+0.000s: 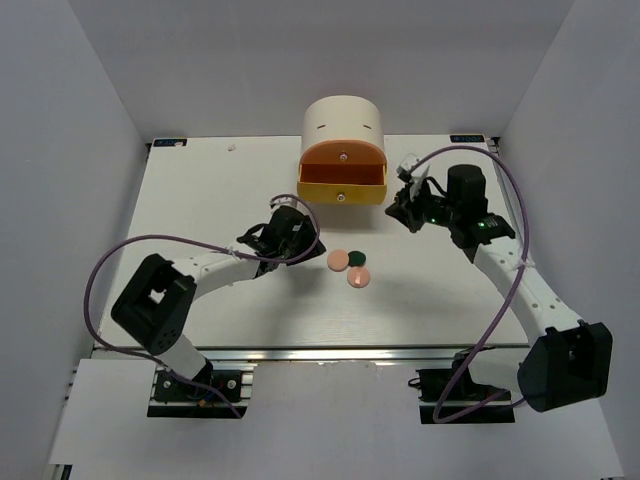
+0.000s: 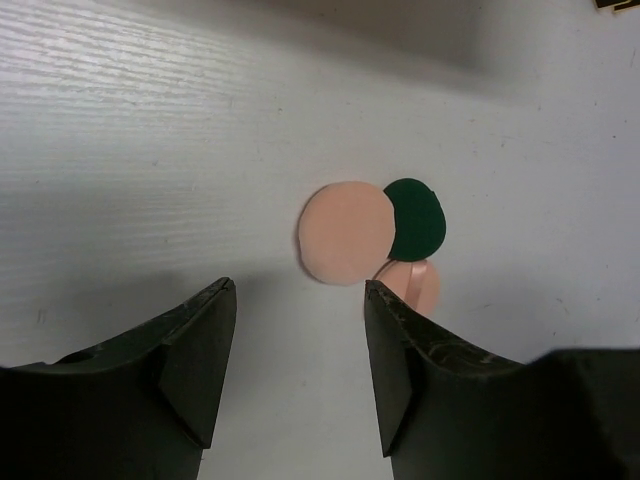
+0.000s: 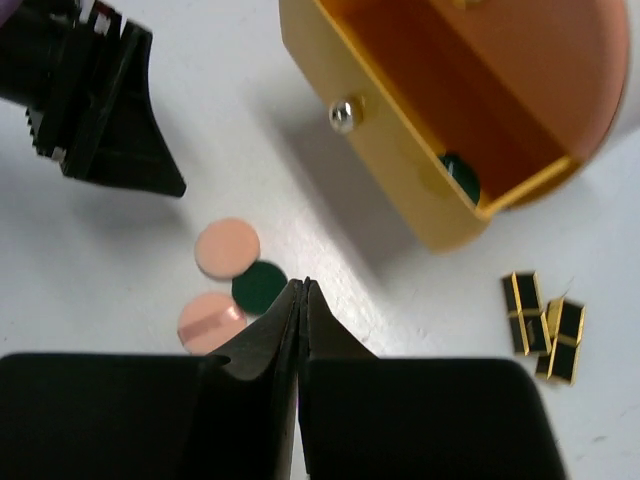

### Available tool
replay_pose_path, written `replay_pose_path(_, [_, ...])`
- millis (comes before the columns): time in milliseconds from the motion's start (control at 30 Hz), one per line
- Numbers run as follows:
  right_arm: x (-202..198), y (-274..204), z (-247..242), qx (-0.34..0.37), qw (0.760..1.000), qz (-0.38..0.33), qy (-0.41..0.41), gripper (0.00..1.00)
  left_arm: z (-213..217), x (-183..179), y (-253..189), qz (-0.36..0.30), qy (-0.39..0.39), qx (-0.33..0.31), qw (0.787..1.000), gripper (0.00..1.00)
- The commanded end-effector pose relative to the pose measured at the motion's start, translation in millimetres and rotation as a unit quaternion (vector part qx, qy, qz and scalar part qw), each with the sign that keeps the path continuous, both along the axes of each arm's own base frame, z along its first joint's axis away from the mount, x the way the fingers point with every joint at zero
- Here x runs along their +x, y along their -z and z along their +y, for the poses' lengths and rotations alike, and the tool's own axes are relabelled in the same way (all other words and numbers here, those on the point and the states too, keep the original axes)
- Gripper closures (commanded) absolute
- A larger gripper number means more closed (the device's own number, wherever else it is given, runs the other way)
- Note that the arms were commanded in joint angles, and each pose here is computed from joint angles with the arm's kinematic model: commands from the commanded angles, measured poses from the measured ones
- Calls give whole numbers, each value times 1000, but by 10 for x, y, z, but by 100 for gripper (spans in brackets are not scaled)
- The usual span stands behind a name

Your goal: Organize the makeup

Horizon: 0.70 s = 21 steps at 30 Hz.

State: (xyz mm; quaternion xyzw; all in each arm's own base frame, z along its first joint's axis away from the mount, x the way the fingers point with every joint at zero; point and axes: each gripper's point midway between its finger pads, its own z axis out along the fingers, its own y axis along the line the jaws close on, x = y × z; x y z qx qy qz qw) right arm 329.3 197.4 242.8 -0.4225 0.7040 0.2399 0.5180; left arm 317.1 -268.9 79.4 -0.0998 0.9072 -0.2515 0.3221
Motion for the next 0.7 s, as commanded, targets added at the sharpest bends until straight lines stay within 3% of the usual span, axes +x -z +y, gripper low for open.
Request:
replay_pose_path(0, [-118,249,-197,1,999,39,10,100,-143,57,-65,2,23,-4,1000,36])
replay_pose_path(233, [-138,314,-418,25,997,62,44,100,-383,146,98,17,59,0,998,37])
replay_pose_path(667, [-149,314,-505,41,995,71,60,100,-574,-62,520,70,111,25,991,46])
